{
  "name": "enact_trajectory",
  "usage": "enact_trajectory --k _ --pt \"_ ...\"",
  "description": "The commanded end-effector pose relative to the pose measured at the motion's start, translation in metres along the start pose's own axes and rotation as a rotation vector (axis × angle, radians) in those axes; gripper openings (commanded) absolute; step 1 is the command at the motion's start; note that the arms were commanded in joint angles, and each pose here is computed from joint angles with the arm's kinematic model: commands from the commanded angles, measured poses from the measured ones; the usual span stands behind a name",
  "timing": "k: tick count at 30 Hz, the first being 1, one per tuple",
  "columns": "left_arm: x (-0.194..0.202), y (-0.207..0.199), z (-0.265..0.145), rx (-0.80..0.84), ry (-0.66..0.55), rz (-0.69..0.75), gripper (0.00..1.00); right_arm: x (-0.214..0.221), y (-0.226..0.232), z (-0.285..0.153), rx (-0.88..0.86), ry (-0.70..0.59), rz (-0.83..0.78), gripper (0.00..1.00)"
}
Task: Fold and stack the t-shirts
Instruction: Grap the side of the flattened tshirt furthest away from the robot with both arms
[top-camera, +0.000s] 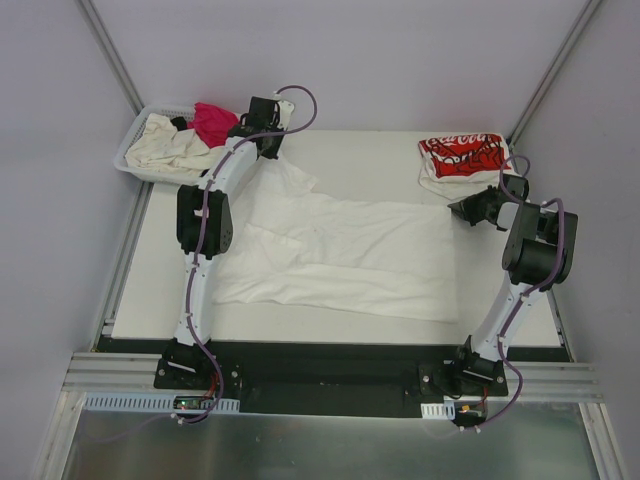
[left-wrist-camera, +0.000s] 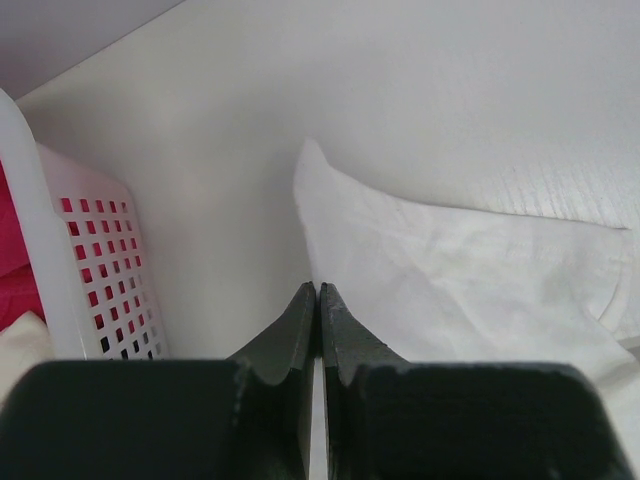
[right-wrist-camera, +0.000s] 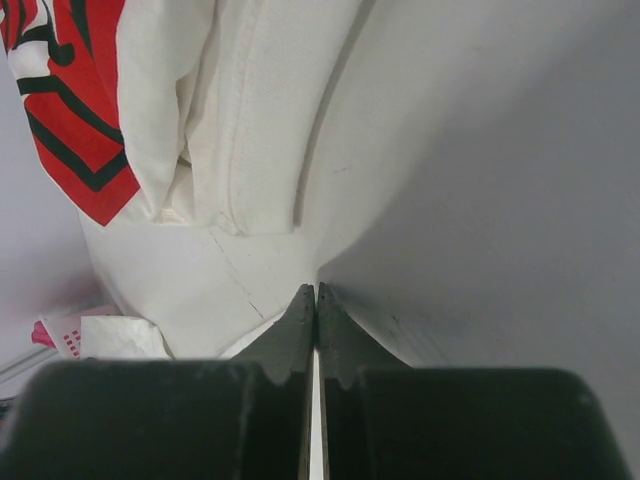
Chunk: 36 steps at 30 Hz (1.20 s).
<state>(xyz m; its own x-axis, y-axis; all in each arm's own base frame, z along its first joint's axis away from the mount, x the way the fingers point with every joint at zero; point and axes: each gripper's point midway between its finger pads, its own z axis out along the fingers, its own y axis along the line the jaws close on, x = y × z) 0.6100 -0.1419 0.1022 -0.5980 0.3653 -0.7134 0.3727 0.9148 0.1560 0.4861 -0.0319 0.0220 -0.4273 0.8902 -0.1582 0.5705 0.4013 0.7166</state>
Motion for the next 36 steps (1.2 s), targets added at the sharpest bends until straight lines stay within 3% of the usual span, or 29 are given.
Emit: enact_trajectory --k 1,36 --pt "-0.04 0.006 -0.037 -0.032 -0.097 0.013 0.0 -0.018 0.032 -0.019 -0.064 -0.05 -0.041 0.01" --pt "-0.04 0.021 -0.074 -0.103 -0.095 0.036 0.0 -0.036 0.027 -0.06 -0.073 -0.107 -0.043 0.01"
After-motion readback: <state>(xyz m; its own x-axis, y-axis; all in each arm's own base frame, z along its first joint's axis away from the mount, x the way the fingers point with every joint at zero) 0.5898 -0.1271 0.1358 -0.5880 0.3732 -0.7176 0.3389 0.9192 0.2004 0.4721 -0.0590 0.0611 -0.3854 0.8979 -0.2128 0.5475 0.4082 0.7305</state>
